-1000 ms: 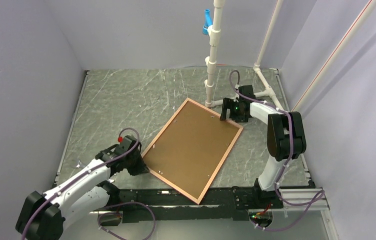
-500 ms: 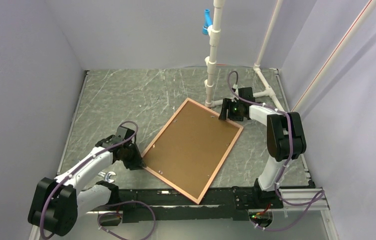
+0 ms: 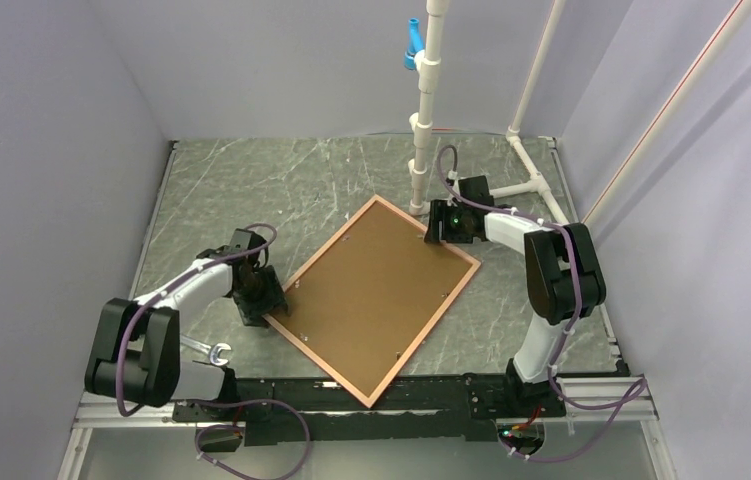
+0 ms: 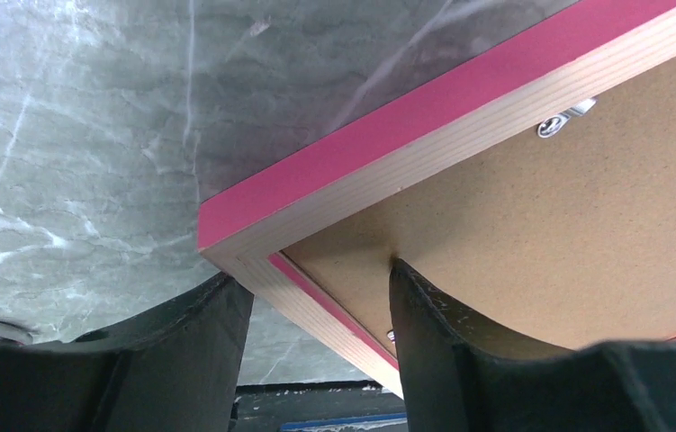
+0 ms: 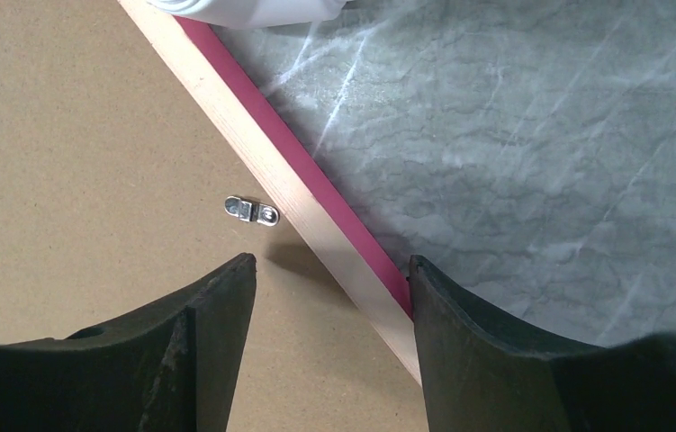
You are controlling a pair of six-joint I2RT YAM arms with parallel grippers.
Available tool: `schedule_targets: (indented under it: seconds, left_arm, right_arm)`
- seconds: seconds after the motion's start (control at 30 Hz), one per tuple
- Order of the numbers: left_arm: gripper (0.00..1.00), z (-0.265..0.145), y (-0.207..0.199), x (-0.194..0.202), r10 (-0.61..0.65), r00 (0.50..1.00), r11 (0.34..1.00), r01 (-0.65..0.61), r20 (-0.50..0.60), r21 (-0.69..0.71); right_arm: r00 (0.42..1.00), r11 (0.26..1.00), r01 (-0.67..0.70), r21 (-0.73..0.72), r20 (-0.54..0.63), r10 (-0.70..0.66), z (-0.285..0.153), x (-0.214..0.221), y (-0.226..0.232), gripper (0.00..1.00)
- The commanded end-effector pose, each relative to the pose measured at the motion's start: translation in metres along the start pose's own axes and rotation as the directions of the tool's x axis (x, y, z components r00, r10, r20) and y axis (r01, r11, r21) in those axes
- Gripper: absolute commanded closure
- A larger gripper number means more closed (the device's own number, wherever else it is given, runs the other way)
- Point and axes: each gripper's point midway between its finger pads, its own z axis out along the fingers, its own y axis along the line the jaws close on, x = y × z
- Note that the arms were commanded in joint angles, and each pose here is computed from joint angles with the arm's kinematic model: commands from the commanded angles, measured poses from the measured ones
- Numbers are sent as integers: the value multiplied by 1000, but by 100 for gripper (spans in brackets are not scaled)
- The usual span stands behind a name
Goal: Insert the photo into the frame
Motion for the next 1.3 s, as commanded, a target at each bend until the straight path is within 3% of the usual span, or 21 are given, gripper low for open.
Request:
schedule_targets:
  seconds: [0.0, 0.3, 0.57, 0.73, 0.97, 1.27]
  left_arm:
    - [39, 17, -16, -42, 75, 989, 996, -81, 130, 43]
    - [37, 8, -8, -36, 70, 987, 996, -76, 144, 36]
    - [32, -1, -4, -30, 70, 986, 996, -76, 151, 35]
    - [32, 8, -14, -23, 78, 989, 990, -92, 128, 109]
    - [32, 17, -35, -21, 153, 984, 976, -166, 95, 142]
    - [32, 26, -83, -26, 235, 969, 951, -245, 72, 191]
  right_arm:
    - [961, 980, -89, -178, -273, 38, -11, 81, 68, 36]
    - [953, 961, -94, -261, -302, 11, -43, 139, 112, 35]
    - [942, 948, -163, -274, -328, 68, -80, 194, 111, 33]
    - [948, 937, -193, -290, -302, 102, -104, 209, 114, 32]
    - [981, 971, -162, -178, -139, 138, -117, 181, 93, 16]
    - [969, 964, -240, -113, -93, 230, -109, 143, 58, 12]
